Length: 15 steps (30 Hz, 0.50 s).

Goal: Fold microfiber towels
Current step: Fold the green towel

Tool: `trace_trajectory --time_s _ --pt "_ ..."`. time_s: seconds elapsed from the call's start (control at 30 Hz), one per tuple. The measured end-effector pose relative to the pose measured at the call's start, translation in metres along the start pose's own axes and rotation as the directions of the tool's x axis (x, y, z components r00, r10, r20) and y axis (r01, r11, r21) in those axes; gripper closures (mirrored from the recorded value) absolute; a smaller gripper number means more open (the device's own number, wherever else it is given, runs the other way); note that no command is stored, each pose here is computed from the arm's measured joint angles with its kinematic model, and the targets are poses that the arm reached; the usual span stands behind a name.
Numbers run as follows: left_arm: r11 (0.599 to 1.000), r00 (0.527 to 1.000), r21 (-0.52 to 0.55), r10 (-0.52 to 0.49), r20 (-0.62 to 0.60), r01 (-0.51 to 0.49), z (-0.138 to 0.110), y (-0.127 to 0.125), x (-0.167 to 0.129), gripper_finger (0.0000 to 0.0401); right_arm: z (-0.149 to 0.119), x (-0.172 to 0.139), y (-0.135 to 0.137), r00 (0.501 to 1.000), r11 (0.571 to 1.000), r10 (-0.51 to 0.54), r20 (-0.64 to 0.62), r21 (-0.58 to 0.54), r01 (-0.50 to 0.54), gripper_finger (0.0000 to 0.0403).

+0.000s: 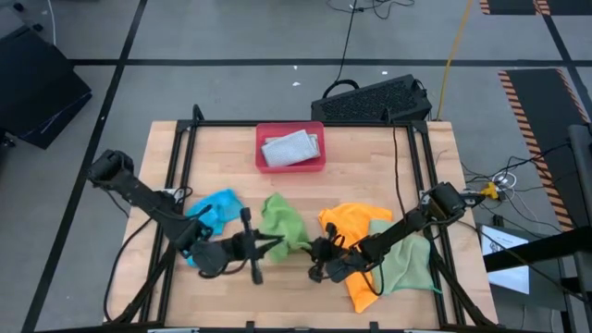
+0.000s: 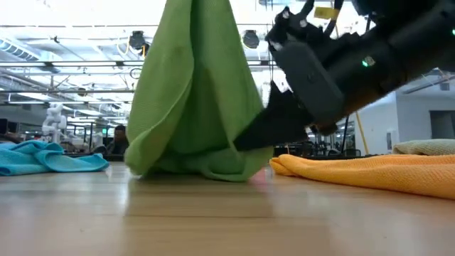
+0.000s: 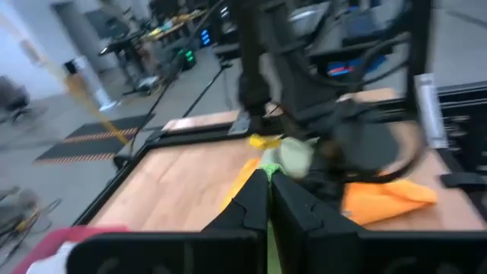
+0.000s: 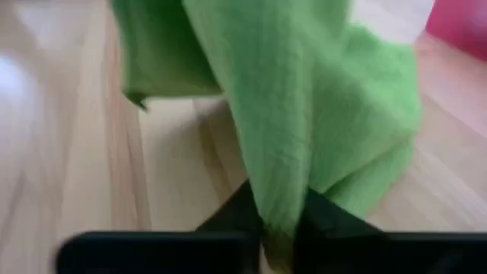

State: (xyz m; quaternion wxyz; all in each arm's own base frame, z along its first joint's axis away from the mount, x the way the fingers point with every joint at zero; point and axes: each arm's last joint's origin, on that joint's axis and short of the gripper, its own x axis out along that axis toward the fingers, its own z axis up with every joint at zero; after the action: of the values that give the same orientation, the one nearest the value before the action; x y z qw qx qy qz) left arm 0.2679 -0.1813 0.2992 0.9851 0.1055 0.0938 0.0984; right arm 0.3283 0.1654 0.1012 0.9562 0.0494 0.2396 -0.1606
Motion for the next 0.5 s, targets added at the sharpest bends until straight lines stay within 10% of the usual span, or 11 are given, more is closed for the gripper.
trace_trajectory --time_s 0.5 --pt "0.993 0.991 0.073 -0.1 0.083 0.094 0.027 -0.001 -0.085 0.039 0.097 -0.109 -0.027 0.952 0.954 0.298 -0.07 -0.004 -0.299 0.04"
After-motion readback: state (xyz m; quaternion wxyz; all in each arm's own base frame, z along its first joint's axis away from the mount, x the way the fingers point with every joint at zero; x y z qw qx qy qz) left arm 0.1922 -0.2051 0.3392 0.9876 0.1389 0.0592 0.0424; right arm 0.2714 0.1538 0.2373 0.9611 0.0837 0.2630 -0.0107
